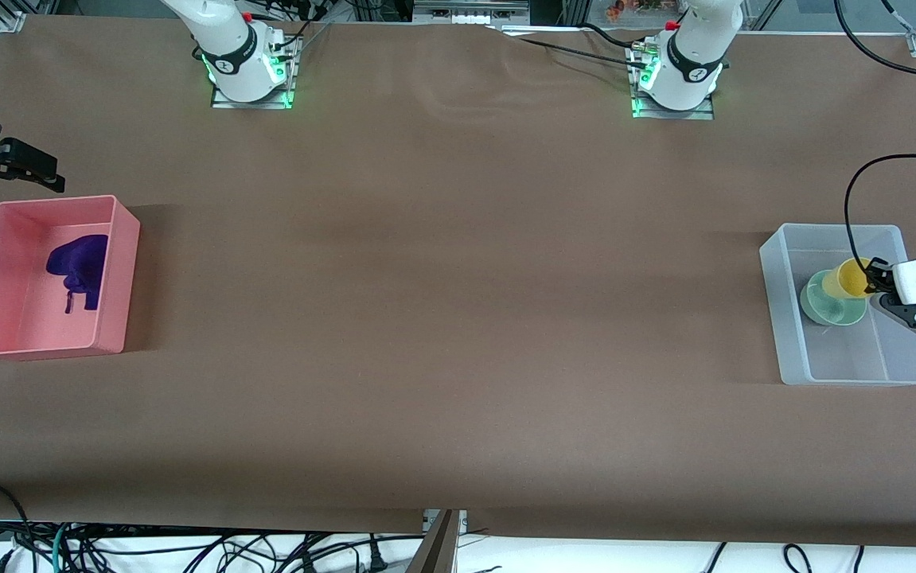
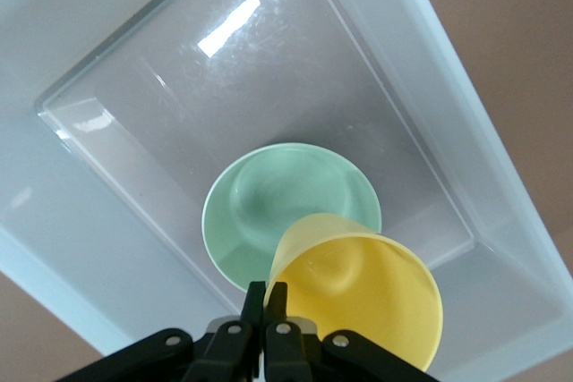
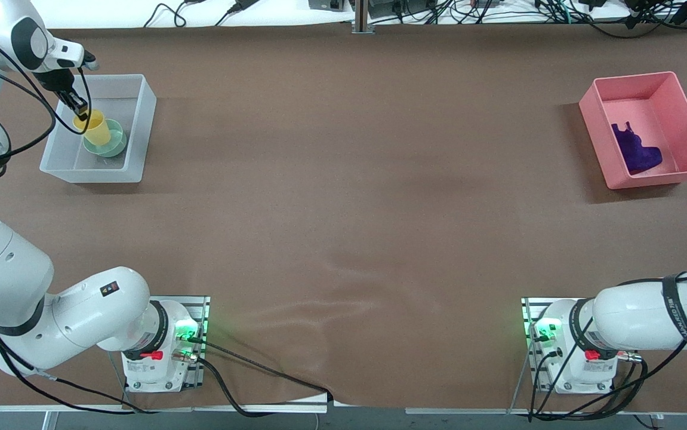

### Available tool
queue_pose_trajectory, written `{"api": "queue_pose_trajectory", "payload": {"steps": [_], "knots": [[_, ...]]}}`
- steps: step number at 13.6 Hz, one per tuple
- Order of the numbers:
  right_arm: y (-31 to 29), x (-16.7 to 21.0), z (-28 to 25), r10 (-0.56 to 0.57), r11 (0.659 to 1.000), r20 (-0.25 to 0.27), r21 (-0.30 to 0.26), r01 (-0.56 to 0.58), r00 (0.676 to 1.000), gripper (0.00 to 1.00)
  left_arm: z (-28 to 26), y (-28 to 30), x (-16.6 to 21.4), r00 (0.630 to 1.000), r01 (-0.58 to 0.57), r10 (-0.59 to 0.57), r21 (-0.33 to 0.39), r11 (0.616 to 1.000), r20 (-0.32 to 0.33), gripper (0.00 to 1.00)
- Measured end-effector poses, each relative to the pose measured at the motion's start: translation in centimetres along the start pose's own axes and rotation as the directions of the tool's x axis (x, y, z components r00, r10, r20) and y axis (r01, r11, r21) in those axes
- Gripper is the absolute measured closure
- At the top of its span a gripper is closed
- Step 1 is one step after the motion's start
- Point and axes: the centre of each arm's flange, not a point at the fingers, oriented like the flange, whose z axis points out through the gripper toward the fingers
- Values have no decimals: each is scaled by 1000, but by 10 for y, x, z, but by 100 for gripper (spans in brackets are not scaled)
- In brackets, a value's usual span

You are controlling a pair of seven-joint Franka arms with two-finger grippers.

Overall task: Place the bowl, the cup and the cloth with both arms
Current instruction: 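Lift the yellow cup and lower it into the green bowl, then open the left gripper and raise it away from the cup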

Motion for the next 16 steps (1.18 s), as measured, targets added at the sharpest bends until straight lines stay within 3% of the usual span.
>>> {"api": "queue_pose_trajectory", "payload": {"steps": [1, 6, 10, 12, 16], "knots": [[0, 0, 0, 0, 1000, 0, 0, 0, 1000, 0, 3, 0, 1, 1000, -2, 2, 0, 1000, -2, 91], [0, 0, 0, 0, 1000, 1, 0, 0, 1000, 0, -5, 1, 4, 999, -30, 30, 10, 999, -10, 41], [1, 0, 1, 2, 1000, 1, -1, -2, 1000, 0, -75, 33, 19, 1000, -13, 13, 27, 1000, -2, 1], [1, 0, 1, 2, 1000, 2, -1, -2, 1000, 0, -127, 68, 32, 998, 61, -61, 41, 997, -6, 0], [1, 0, 1, 2, 1000, 1, -1, -2, 1000, 0, -212, 137, 59, 964, 264, -264, -40, 964, -13, 0]]}}
